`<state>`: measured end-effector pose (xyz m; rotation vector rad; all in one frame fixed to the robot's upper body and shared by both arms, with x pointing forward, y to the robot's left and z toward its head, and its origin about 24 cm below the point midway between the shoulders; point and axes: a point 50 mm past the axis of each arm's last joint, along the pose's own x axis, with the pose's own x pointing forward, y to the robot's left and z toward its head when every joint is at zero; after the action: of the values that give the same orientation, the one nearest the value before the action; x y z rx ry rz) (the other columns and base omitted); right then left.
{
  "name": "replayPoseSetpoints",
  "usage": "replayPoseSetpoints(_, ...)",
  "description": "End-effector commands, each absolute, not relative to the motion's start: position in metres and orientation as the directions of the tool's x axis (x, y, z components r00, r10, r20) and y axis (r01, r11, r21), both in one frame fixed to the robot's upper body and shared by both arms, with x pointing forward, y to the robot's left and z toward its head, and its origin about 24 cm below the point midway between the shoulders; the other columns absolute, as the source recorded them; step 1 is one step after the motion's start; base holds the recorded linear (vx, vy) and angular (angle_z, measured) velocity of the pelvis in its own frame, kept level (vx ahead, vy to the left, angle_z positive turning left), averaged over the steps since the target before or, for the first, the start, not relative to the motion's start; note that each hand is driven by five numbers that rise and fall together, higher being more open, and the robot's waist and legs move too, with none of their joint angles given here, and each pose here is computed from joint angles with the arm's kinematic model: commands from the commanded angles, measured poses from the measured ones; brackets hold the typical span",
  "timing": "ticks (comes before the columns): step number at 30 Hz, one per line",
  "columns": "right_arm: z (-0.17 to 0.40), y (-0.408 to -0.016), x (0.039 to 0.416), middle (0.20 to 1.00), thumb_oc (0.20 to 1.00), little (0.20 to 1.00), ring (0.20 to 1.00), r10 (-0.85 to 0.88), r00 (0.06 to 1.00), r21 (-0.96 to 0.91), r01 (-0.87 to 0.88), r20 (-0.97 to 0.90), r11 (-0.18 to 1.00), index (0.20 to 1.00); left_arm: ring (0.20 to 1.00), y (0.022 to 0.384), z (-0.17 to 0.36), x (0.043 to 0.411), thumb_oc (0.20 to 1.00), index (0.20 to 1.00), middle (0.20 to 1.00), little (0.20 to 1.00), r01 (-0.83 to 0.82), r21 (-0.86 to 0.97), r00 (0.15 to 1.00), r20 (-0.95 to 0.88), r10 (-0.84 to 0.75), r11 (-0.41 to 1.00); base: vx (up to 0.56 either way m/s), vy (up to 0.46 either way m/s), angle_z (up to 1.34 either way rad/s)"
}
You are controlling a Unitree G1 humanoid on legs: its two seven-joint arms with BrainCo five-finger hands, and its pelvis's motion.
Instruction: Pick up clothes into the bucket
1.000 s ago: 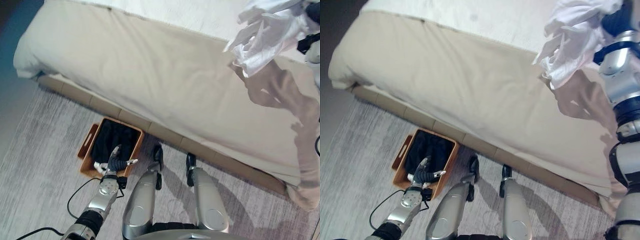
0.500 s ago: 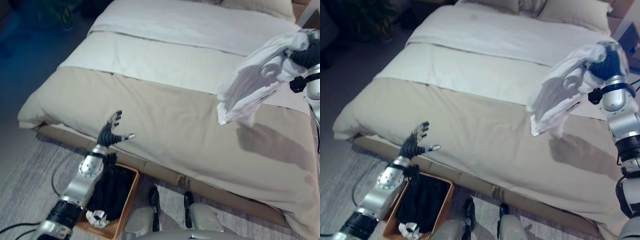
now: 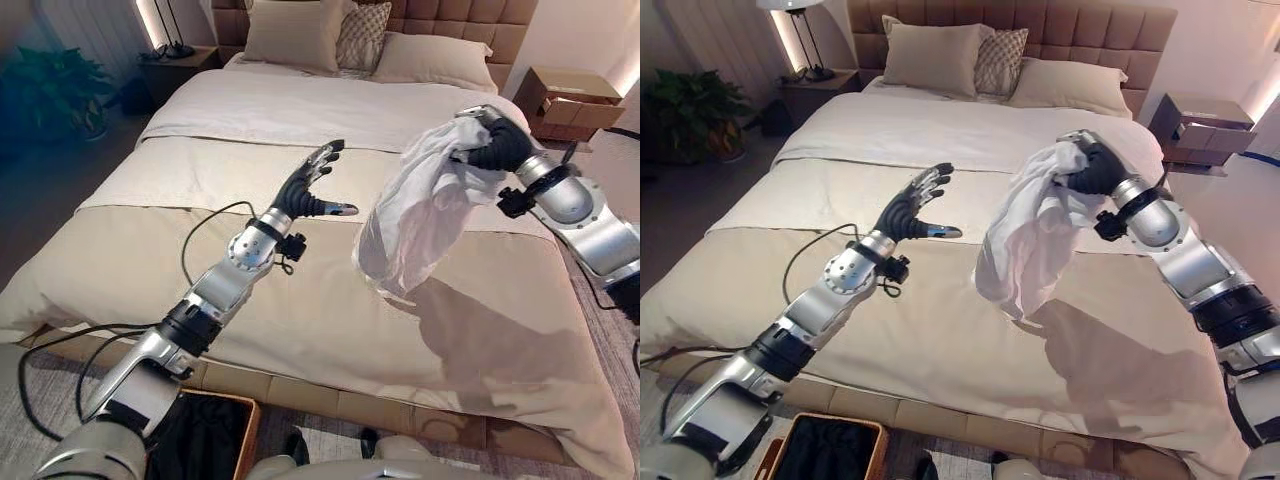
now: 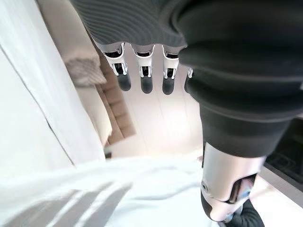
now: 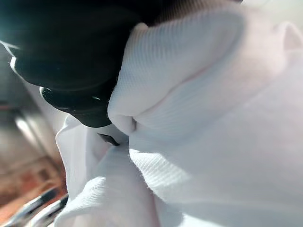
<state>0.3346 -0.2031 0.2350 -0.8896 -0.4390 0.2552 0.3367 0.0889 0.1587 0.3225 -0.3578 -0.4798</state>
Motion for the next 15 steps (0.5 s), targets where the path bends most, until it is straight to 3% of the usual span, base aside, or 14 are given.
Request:
replayPoseSetpoints(1,0.278,-0.169,0.322,0.2,0.2,0.2,0.2,0.507,0.743,-0.736,-0.03,0.437,0.677,0.2,1.0,0.082,0.158,0.345,1.0,1.0,1.0,1.0,0.39,0.354,0.837,0.249,-0.487,0.85,0.0,0.0,0.0)
replayPoseSetpoints(8,0.289,-0.133,0.298,0.2,0.2,0.2,0.2,0.634,0.594,-0.729,-0.113,0.496,0.676,0.2,1.0,0.068,0.149,0.353,1.0,1.0,1.0,1.0,0.355,0.397,0.862,0.21,-0.461,0.846,0.0,-0.004,0.01)
replayPoseSetpoints(15,0.293,-0.122,0.285,0.2,0.2,0.2,0.2,0.672,0.525,-0.711,-0.167,0.522,0.683,0.2,1.0,0.054,0.147,0.351,1.0,1.0,1.0,1.0,0.411,0.371,0.844,0.19,-0.501,0.833,0.01,-0.006,0.04)
